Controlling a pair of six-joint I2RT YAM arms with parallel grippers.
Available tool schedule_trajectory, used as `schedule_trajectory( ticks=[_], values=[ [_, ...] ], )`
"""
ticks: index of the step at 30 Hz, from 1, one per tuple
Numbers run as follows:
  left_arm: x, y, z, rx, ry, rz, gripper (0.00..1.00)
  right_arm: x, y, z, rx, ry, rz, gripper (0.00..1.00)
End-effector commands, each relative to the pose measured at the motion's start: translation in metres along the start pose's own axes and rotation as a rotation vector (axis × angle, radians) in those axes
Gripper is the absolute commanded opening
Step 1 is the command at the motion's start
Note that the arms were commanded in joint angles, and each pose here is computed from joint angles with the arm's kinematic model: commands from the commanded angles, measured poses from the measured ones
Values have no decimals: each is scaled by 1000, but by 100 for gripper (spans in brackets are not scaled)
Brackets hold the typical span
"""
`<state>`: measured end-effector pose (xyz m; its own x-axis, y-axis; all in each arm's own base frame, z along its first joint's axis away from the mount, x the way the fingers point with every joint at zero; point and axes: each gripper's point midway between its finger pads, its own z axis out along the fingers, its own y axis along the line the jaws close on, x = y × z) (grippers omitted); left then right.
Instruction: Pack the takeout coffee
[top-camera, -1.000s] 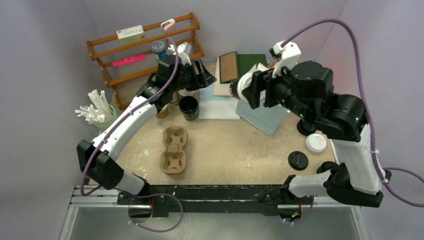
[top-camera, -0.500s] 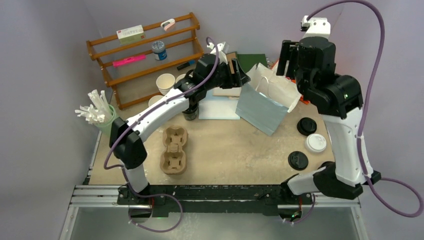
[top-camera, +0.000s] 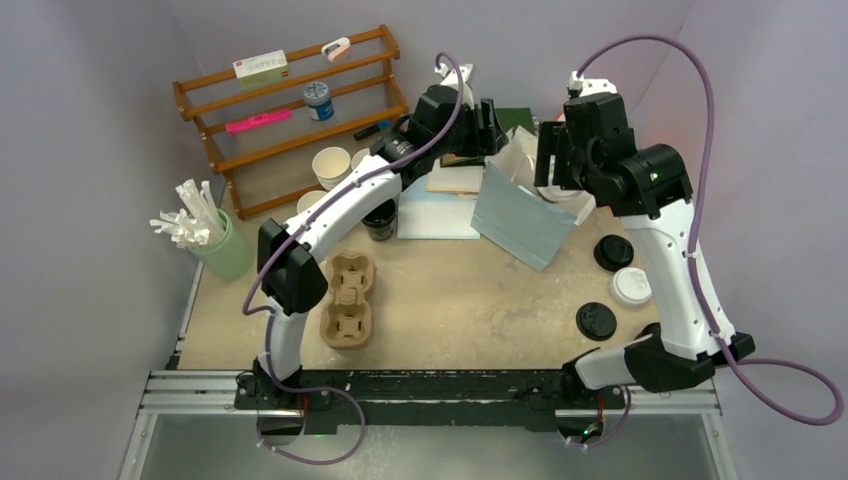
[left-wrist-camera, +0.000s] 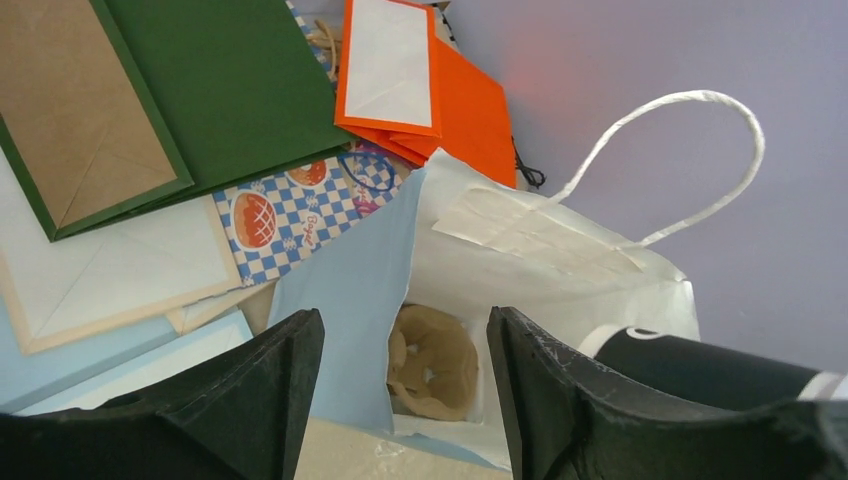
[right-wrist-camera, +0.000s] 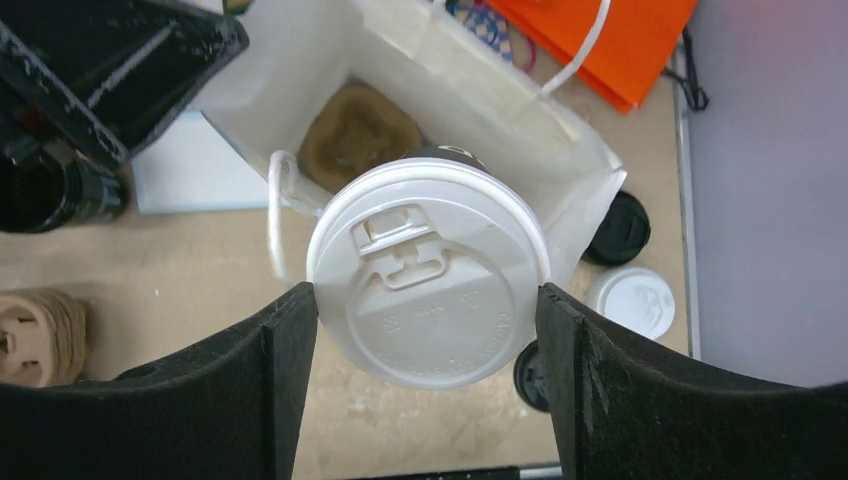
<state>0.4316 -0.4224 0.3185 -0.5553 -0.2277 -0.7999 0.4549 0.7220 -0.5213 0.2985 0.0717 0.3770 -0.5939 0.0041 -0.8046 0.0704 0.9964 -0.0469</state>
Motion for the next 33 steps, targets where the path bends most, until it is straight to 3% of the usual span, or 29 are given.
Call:
schedule_trajectory(
  ticks=[1,6,11,13,17,20,33],
  values=[
    [-1,2,6,8,10,63,63,27,-6,-10,-3,69,46,50],
    [10,2,12,37,44,102,63,50,-9,-5,35,154,53,48],
    [20,-1,16,81,77,135,60,59,13,-11,-83,202,116,45],
    [21,-5,15,103,84,148,51,62,25,-13,-146,233,125,42],
    [19,-16,4,162,101,195,16,63,45,-19,-255,267,129,27],
    [17,-23,-14,194,113,211,0,63,51,-25,-311,265,108,25],
    [12,-19,-101,248,288,203,0,99,103,-43,-399,299,-132,28]
  ],
)
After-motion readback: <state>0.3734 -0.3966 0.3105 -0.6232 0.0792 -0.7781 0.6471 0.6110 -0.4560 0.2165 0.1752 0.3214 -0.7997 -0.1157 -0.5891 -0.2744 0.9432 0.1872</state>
